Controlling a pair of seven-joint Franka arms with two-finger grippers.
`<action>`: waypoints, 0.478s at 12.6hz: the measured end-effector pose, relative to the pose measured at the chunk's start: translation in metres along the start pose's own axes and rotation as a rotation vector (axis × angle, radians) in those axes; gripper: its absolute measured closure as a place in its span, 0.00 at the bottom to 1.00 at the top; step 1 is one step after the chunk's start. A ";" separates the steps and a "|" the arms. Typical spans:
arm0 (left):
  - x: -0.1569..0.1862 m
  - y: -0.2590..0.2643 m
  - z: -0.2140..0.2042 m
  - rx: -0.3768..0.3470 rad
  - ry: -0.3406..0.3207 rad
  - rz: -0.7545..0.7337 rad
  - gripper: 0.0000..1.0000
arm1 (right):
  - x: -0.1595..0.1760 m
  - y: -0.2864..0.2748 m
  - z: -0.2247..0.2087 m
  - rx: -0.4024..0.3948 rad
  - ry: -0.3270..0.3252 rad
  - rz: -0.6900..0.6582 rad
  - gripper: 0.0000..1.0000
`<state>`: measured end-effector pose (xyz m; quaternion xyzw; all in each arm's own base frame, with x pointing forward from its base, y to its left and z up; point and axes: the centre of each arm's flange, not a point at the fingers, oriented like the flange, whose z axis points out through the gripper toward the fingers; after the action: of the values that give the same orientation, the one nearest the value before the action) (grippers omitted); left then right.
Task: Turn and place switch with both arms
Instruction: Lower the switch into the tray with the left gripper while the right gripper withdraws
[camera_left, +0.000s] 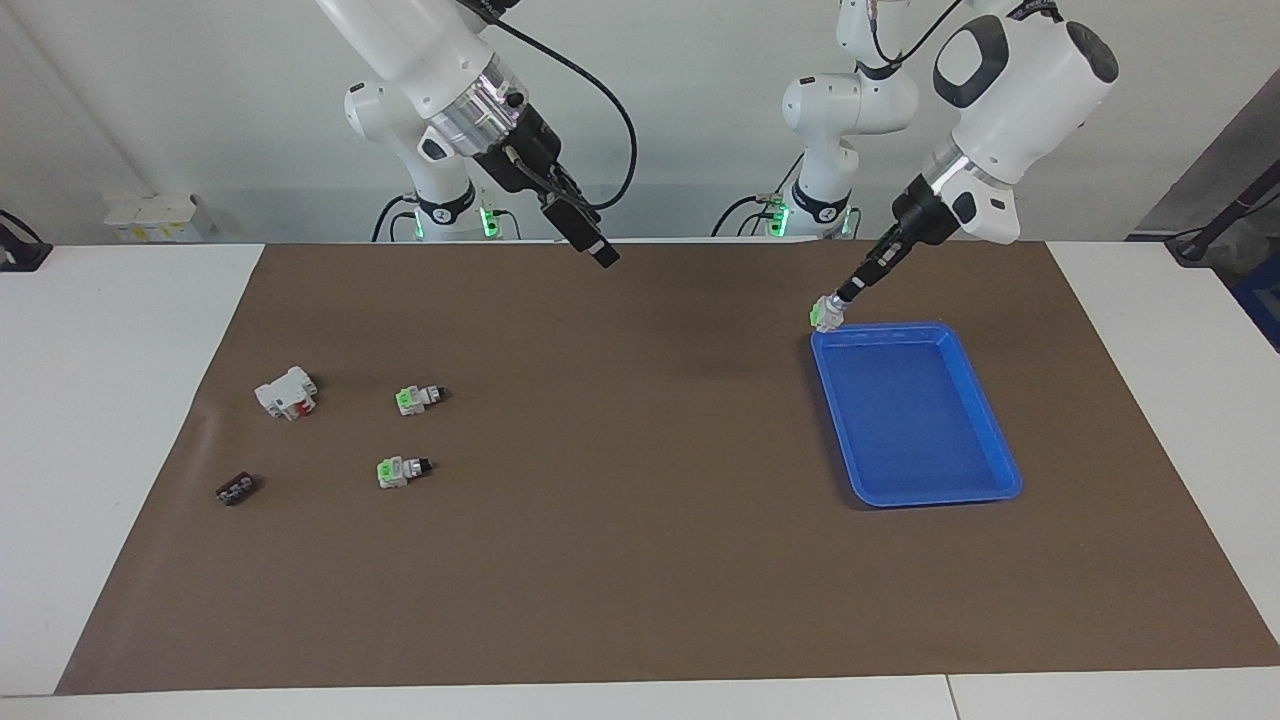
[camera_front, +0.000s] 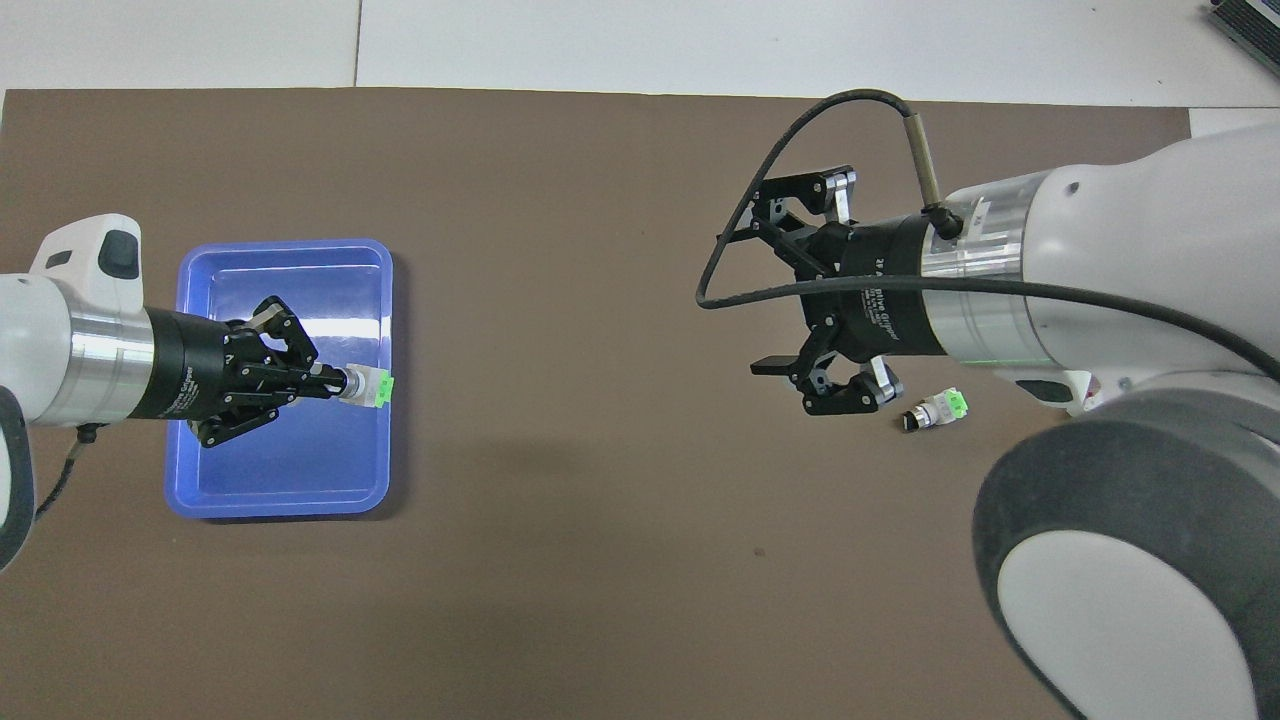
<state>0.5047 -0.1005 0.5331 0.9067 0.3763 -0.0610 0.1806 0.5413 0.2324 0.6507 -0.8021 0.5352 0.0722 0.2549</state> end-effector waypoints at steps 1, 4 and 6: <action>0.011 -0.010 0.009 0.008 0.026 0.027 0.90 | 0.010 0.003 -0.007 -0.017 0.050 -0.078 0.01; 0.032 -0.039 0.047 0.103 0.088 0.186 0.90 | 0.065 0.016 -0.032 -0.111 0.137 -0.357 0.01; 0.045 -0.054 0.069 0.127 0.101 0.250 0.90 | 0.106 0.026 -0.047 -0.210 0.214 -0.600 0.00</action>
<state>0.4999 -0.0614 0.4430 0.9581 0.2642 -0.0160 0.1098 0.5552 0.1147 0.6413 -0.9488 0.2885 -0.0363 0.1231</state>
